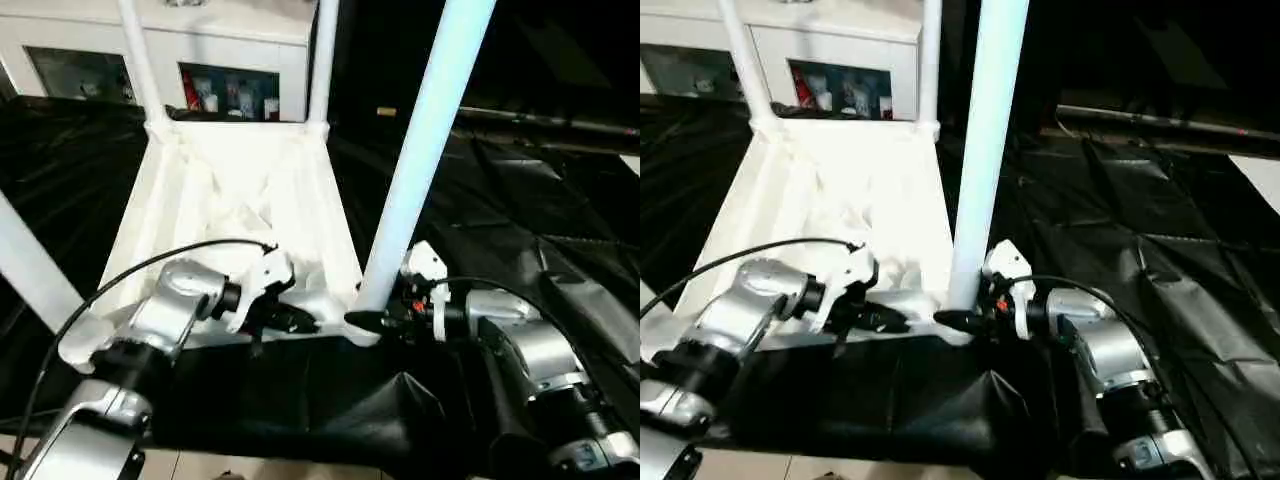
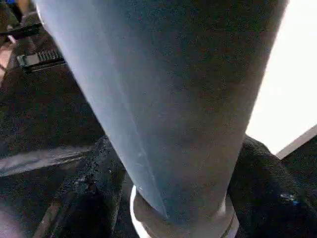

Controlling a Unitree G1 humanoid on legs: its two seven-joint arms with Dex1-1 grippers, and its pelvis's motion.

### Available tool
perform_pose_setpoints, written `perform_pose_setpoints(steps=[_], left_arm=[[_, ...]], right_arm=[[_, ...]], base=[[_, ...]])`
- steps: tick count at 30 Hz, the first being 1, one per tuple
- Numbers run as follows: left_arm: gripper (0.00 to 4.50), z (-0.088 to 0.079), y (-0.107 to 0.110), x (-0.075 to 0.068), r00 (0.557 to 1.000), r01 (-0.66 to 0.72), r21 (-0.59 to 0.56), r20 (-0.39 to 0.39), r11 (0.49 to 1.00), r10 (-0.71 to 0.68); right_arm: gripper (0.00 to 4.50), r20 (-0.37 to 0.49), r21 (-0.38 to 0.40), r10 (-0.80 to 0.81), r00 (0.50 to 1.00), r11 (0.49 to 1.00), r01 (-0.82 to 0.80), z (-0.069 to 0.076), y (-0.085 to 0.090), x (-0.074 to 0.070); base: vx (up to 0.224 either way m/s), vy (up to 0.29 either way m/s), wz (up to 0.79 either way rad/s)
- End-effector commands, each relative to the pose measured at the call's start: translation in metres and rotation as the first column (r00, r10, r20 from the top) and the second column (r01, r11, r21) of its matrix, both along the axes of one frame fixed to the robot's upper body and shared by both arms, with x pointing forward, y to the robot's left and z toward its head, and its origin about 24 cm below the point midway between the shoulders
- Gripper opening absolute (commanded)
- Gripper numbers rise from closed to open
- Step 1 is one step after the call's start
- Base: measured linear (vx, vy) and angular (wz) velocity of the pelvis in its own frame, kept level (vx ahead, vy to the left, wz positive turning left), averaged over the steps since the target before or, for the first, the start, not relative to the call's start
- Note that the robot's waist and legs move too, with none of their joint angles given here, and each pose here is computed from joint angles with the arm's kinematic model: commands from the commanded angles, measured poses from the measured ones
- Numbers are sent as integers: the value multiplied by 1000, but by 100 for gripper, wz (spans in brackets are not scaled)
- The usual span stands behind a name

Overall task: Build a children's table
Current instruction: Rotate leg to tighten

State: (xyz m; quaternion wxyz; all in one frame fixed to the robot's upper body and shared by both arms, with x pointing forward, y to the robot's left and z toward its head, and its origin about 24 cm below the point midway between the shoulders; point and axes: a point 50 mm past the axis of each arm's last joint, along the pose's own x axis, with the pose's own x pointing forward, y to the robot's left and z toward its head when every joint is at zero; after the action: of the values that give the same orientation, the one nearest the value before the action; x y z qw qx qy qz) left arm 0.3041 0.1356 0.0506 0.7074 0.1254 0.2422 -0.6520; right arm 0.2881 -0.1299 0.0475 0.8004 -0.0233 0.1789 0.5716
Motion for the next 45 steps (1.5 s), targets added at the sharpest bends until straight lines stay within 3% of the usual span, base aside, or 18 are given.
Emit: perform_pose_setpoints(steps=[1, 4, 11, 15, 16, 18, 20, 22, 25, 26, 28, 30, 32, 33, 34, 38, 40, 45], left_arm=[[0, 3, -19, -4, 998, 61, -86, -16, 994, -62], [0, 3, -19, -4, 998, 60, -84, -16, 995, -61], [0, 3, -19, -1, 1000, 26, -76, 9, 997, -25], [0, 1, -23, 11, 990, -111, -58, 77, 992, 115], [0, -1, -25, 18, 978, -181, -47, 98, 982, 185], [0, -1, -27, 20, 970, -216, -41, 103, 976, 219], [0, -3, -35, 31, 932, -337, -32, 129, 941, 338], [0, -3, -38, 34, 919, -370, -32, 138, 929, 370], [0, -1, -57, 42, 874, -460, -48, 149, 887, 462], [0, -1, -57, 42, 874, -460, -48, 149, 887, 462], [0, -1, -76, 42, 869, -470, -55, 148, 881, 473], [0, -1, -89, 41, 875, -454, -58, 158, 889, 457], [0, -1, -89, 41, 875, -454, -58, 158, 889, 457], [0, -2, -93, 41, 877, -448, -56, 167, 892, 451], [0, -2, -92, 41, 877, -448, -55, 166, 892, 451], [0, -3, -89, 41, 879, -446, -50, 166, 894, 448], [0, -4, -84, 40, 889, -427, -46, 158, 903, 429], [0, -7, -70, 32, 941, -319, -44, 99, 947, 322]], right_arm=[[261, -58, 4, 101, 993, 995, -101, -7, 14, -11], [230, -61, 1, 106, 992, 994, -107, -8, 15, -12], [212, -68, -16, 107, 992, 994, -108, -10, 14, -14], [209, -22, -49, -68, 997, 997, 67, -17, 14, 0], [204, -7, -78, -185, 983, 980, 184, -22, 13, 8], [200, 1, -93, -247, 969, 965, 246, -25, 13, 12], [196, -10, -102, -399, 917, 913, 396, -33, 16, 20], [195, -20, -100, -434, 901, 897, 430, -35, 18, 22], [195, -20, -119, -568, 823, 819, 562, -40, 27, 28], [195, -20, -119, -568, 823, 819, 562, -40, 27, 28], [195, -21, -145, -639, 769, 763, 630, -42, 40, 33], [195, -38, -126, -634, 773, 770, 625, -40, 56, 35], [195, -38, -126, -634, 773, 770, 625, -40, 56, 35], [195, -46, -107, -627, 777, 777, 620, -37, 64, 35], [229, -50, -98, -625, 779, 779, 619, -37, 65, 36], [263, -58, -80, -621, 781, 783, 617, -35, 65, 37], [272, -71, -57, -598, 798, 802, 595, -33, 62, 37], [313, -44, -25, -406, 913, 914, 405, -28, 50, 26]], base=[[0, 0, 0], [0, 0, 0], [0, 0, 0], [0, 0, 0], [0, 0, 0], [-31, -4, -2], [0, 0, 0], [0, 0, 0], [0, 0, 0], [0, 0, 0], [0, 0, 0], [0, 0, 0], [0, 0, 0], [0, 0, 0], [0, 0, 0], [0, 0, 0], [0, 0, 0], [0, 0, 0]])
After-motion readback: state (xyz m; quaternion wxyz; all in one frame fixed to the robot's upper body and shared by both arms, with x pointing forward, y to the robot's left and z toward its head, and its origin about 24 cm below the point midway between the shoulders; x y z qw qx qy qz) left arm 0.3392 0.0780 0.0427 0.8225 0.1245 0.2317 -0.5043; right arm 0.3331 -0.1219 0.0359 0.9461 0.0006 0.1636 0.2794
